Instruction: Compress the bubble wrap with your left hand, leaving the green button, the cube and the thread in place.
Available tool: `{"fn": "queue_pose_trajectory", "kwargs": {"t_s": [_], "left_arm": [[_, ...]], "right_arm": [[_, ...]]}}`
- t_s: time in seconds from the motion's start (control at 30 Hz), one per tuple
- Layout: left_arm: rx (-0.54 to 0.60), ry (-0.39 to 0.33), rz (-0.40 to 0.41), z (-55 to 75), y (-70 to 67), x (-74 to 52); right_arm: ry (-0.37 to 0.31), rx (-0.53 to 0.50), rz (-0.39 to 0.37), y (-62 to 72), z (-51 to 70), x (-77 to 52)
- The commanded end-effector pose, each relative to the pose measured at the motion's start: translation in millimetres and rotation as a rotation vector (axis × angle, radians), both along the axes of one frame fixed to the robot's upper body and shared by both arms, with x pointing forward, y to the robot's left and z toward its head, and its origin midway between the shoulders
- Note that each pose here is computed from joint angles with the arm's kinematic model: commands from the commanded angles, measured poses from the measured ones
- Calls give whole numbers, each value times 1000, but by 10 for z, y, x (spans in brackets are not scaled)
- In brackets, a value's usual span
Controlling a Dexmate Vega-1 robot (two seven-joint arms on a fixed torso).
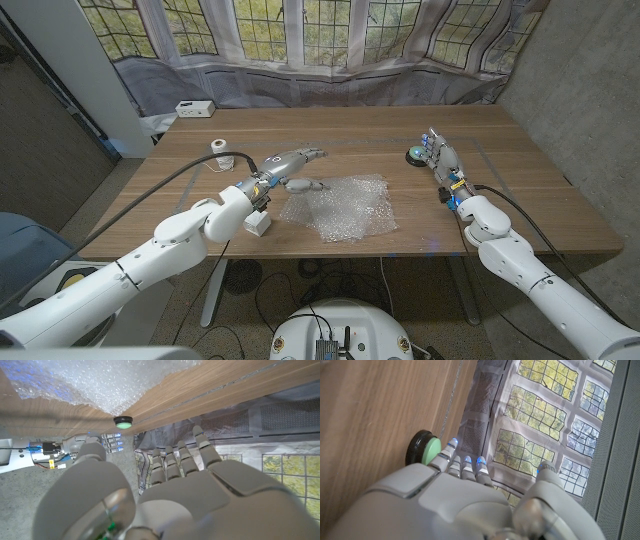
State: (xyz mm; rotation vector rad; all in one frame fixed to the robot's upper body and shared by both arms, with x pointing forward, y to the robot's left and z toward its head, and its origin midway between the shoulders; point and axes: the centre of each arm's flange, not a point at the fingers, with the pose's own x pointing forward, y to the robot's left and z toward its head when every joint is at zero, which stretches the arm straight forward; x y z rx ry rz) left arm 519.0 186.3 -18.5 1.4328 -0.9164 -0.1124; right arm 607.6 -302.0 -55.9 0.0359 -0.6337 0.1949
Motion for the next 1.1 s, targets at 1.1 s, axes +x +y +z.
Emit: {"fn": "queue_pose_trajectory", "kwargs": {"t_s": [1.1], "left_arm": [[120,28,53,-435,-412,174]], "right_arm": [[13,-2,27,-44,20,-71]]}}
